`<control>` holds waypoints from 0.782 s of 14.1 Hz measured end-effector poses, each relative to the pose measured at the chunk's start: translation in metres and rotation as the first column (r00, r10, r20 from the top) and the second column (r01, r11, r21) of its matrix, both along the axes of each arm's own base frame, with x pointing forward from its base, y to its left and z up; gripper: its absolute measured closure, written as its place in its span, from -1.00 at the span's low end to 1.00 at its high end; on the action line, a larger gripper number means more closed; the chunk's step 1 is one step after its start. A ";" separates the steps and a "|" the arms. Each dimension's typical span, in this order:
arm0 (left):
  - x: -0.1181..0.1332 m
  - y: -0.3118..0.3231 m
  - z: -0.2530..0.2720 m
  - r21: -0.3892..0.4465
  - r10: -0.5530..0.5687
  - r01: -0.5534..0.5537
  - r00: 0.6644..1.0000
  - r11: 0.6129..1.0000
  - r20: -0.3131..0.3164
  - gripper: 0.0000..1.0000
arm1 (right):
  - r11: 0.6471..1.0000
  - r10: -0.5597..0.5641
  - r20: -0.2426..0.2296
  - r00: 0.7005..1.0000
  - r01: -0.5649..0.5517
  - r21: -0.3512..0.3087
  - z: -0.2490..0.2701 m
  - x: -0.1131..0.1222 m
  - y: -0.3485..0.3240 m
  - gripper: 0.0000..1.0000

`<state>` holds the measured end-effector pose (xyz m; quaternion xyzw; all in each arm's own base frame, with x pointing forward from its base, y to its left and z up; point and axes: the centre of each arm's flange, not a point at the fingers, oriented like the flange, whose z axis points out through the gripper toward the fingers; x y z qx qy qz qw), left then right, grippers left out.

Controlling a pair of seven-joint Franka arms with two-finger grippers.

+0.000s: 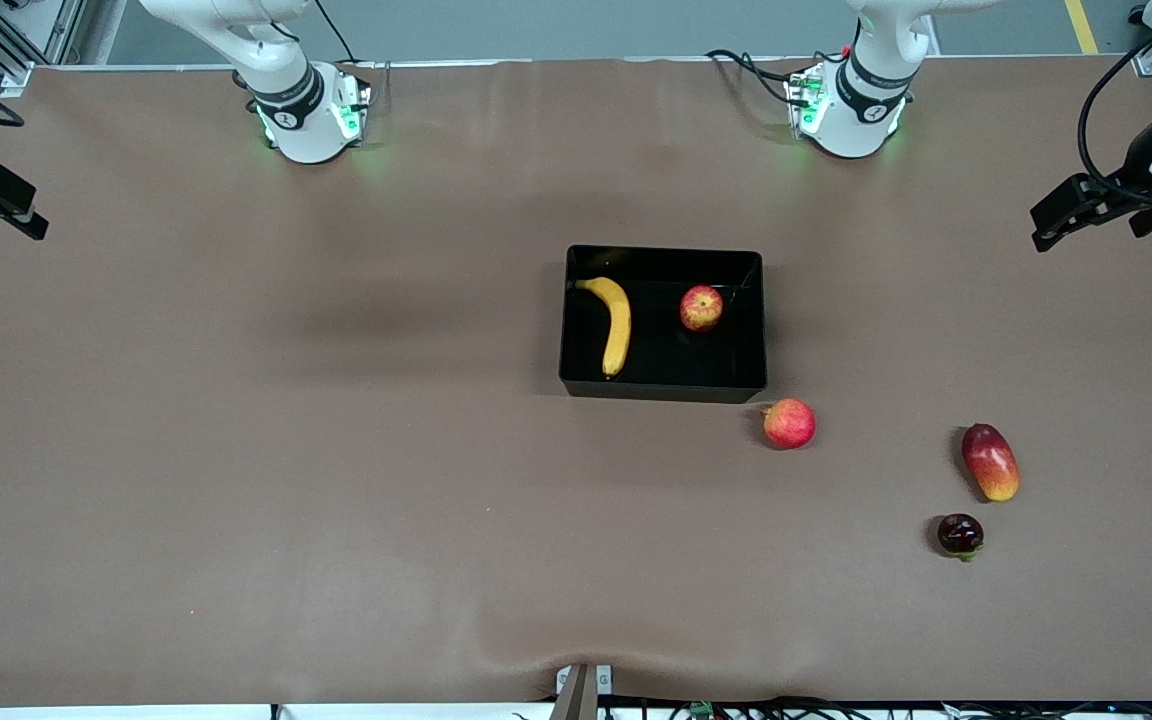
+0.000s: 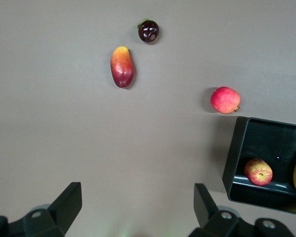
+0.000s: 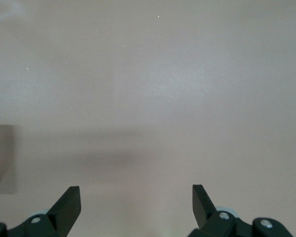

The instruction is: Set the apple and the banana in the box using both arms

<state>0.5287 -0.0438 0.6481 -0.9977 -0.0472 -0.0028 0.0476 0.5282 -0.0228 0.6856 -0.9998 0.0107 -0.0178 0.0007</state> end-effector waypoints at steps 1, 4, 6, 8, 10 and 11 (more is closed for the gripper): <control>0.000 -0.001 -0.001 -0.002 -0.006 0.006 1.000 1.000 -0.002 -1.00 | 1.000 -0.001 0.000 1.000 0.001 0.000 0.000 0.000 0.000 -1.00; 0.000 -0.013 -0.006 -0.034 -0.023 0.022 1.000 0.999 -0.017 -1.00 | 1.000 -0.004 0.000 1.000 0.004 0.000 -0.001 0.001 -0.002 -1.00; -0.001 -0.018 -0.006 -0.041 -0.032 0.031 0.999 0.999 -0.020 -1.00 | 1.000 -0.008 -0.005 1.000 0.008 0.000 -0.003 0.002 -0.004 -1.00; -0.001 -0.018 -0.006 -0.042 -0.033 0.032 0.999 0.999 -0.020 -1.00 | 1.000 -0.014 -0.008 1.000 0.014 0.000 -0.005 0.004 -0.007 -1.00; -0.001 -0.019 -0.006 -0.042 -0.033 0.032 0.999 0.999 -0.020 -1.00 | 1.000 -0.017 -0.017 1.000 0.017 -0.001 -0.010 0.006 -0.008 -1.00; -0.001 -0.018 -0.006 -0.042 -0.032 0.031 0.999 0.999 -0.020 -1.00 | 1.000 -0.018 -0.026 0.999 0.018 -0.001 -0.016 0.010 -0.009 -1.00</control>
